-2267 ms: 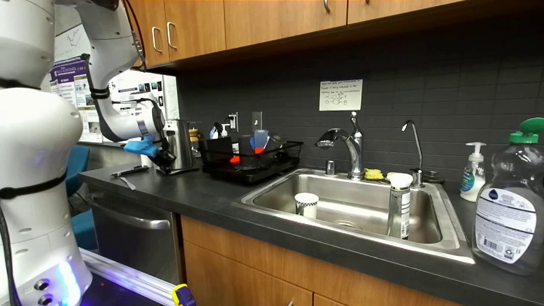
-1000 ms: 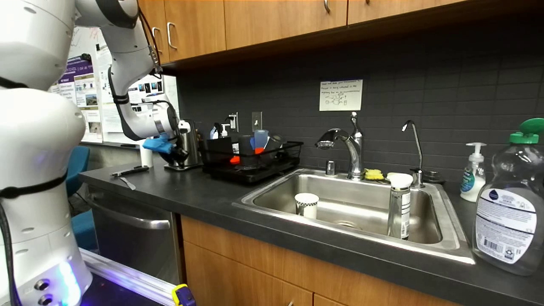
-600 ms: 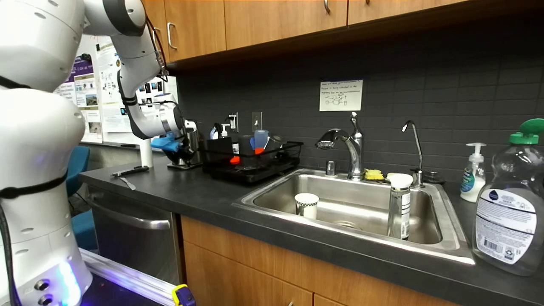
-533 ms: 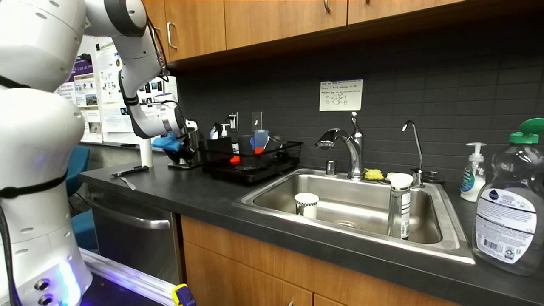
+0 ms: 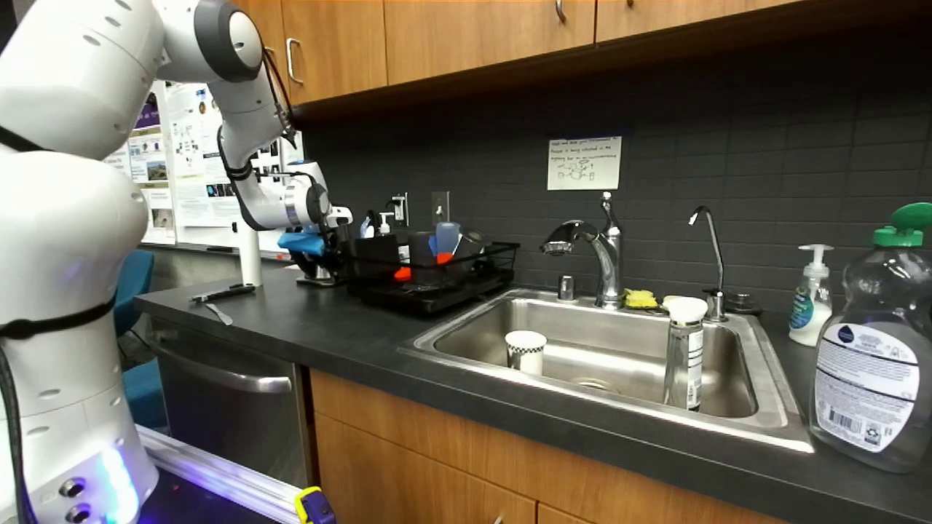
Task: Push the kettle backward
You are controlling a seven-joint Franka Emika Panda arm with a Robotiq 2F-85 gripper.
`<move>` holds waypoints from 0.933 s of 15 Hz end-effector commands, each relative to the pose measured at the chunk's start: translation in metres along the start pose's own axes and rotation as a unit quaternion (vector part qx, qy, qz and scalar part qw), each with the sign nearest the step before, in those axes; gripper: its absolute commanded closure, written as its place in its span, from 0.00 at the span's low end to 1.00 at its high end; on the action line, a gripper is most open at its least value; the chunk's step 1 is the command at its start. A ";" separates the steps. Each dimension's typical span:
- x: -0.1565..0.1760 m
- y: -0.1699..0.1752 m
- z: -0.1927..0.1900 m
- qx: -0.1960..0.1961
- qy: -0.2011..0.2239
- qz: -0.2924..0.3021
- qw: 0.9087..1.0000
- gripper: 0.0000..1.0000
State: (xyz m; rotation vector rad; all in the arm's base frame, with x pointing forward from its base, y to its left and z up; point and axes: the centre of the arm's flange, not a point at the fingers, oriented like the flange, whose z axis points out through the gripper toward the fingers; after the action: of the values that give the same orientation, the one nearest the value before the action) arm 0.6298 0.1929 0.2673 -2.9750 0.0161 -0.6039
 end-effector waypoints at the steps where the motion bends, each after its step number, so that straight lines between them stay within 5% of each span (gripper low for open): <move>1: 0.034 -0.004 0.009 0.002 0.000 -0.010 1.000 1.00; 14: -0.001 -0.033 -0.007 -0.011 -0.023 -0.009 1.000 1.00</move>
State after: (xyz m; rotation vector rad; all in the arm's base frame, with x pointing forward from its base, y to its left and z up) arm 0.6441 0.2105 0.2699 -2.9923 -0.0131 -0.5516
